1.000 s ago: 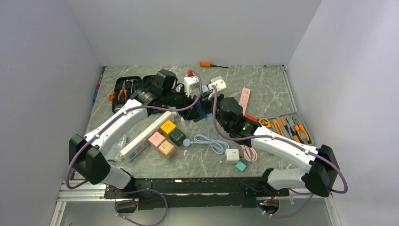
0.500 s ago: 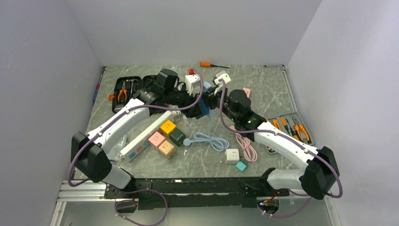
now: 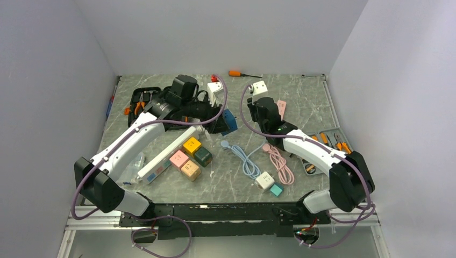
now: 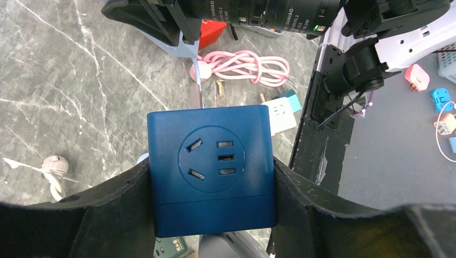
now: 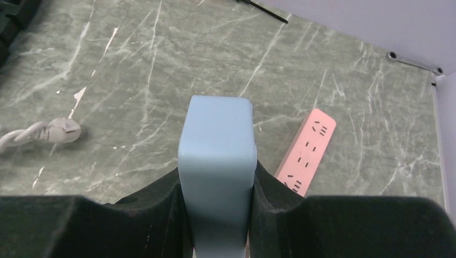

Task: Pull the plug off the socket
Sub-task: Remove the plug from the socket, then place the socket at the center of the board.

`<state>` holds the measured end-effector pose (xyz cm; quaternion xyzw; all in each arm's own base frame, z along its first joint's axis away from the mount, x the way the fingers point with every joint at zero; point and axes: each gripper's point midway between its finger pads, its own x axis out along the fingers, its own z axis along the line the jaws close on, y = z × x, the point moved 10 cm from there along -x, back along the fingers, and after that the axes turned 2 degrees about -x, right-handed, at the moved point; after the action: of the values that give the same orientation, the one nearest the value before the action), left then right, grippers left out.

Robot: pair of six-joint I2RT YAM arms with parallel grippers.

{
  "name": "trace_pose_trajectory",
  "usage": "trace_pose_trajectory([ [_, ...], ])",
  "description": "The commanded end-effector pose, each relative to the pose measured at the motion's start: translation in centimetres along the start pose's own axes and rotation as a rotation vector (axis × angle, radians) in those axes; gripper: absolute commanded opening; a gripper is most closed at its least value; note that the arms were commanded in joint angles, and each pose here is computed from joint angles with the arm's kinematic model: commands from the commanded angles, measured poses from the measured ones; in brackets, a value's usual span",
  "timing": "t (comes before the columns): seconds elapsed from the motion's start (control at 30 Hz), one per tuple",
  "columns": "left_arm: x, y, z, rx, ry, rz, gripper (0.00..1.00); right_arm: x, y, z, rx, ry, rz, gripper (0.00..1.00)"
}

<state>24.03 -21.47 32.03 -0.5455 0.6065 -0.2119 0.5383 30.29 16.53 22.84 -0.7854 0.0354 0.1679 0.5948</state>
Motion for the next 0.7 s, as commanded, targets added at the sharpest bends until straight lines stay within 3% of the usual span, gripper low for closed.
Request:
trace_pose_trajectory([
  [0.0,-1.2,-2.2,-1.4,0.084,0.052,-0.077,0.0,-0.1,-1.2,-0.2,0.049,-0.009,-0.024,0.0],
  [0.1,-1.4,-2.3,-1.6,0.102,0.066,-0.073,0.0,1.0,-0.6,0.7,0.086,-0.074,0.008,0.0],
  [0.27,-2.4,-2.8,-2.0,0.17,0.101,-0.061,0.0,3.6,-0.1,-0.3,0.336,-0.24,0.018,0.0],
  [0.47,-3.3,-2.6,-2.2,0.201,0.099,0.031,0.0,8.7,1.2,-0.4,0.45,-0.378,0.113,0.0],
  [0.57,-3.4,-2.4,-1.6,0.193,0.042,0.064,0.0,10.6,2.2,-0.5,0.525,-0.43,0.166,0.07],
  [0.67,-3.3,-2.0,-1.0,0.171,0.029,0.054,0.0,11.5,3.0,-0.5,0.551,-0.437,0.189,0.21],
])
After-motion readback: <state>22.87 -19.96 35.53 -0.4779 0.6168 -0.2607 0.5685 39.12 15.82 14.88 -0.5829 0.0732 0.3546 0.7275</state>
